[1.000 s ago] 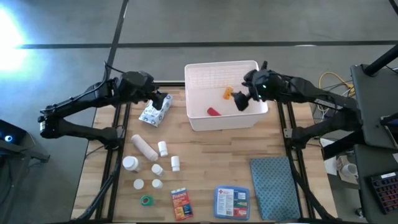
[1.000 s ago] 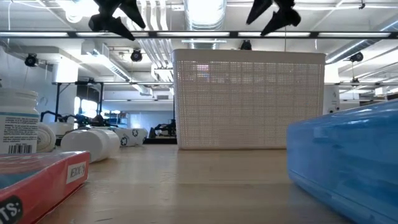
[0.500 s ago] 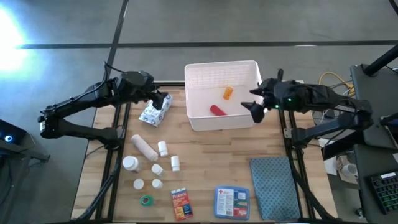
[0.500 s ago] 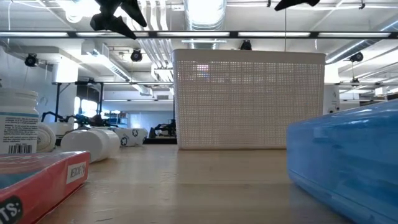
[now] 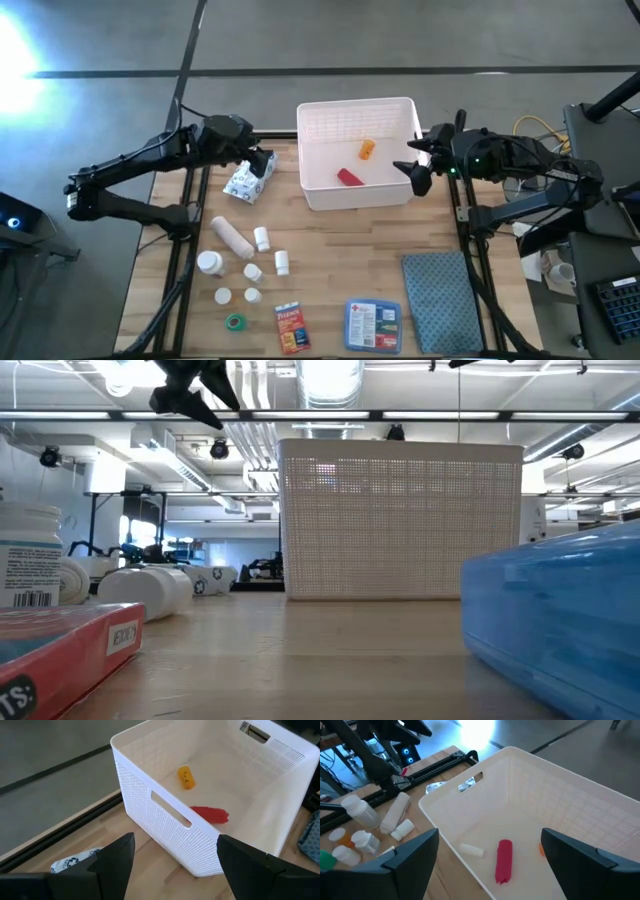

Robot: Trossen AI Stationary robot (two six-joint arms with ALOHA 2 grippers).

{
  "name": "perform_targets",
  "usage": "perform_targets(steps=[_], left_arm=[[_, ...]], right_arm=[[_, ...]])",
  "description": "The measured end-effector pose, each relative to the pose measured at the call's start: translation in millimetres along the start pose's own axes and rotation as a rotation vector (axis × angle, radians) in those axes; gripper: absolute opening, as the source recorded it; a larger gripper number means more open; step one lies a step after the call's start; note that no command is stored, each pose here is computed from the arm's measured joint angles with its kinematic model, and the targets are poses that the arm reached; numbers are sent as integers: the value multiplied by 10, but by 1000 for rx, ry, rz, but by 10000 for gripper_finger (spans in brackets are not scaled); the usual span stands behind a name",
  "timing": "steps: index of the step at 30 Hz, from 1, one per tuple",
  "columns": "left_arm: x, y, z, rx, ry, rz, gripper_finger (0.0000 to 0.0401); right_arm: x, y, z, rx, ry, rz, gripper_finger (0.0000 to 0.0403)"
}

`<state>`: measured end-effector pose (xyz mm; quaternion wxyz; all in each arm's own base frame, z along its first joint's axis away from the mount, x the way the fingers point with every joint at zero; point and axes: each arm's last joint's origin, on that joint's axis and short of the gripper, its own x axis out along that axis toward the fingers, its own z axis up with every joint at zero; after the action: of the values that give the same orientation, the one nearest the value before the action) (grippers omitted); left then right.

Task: Pick & place medical supplies in basket/bin
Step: Put the blue medicine kit into the white bin

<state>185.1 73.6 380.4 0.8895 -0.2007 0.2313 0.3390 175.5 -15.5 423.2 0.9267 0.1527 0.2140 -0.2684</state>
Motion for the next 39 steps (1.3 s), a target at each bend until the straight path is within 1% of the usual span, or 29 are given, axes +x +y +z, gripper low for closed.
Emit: perform_targets(steps=[13, 17, 19, 21, 24, 27, 30, 34, 39], left_arm=[[274, -66, -34, 22, 76, 34, 261], [400, -94, -54, 31, 108, 48, 261], [491, -136, -16, 14, 72, 33, 261], [514, -160, 23, 11, 64, 28, 261], [414, -224, 53, 29, 40, -7, 261], [264, -258, 41, 42, 28, -49, 261], [96, -278, -14, 65, 31, -81, 261], [-150, -271, -97, 89, 52, -128, 261], [-340, -287, -179, 65, 62, -187, 261]], right_arm=[[-6, -13, -37, 67, 36, -5, 347], [0, -10, -35, 62, 35, -6, 349], [0, -8, -37, 72, 37, -4, 350], [-7, 1, -64, 126, 68, 11, 350], [-10, -8, -155, 251, 188, 37, 350], [11, 10, -307, 339, 338, 55, 349], [57, 60, -483, 380, 453, 55, 350], [115, 168, -688, 411, 569, 91, 349], [177, 321, -901, 438, 615, 143, 347]])
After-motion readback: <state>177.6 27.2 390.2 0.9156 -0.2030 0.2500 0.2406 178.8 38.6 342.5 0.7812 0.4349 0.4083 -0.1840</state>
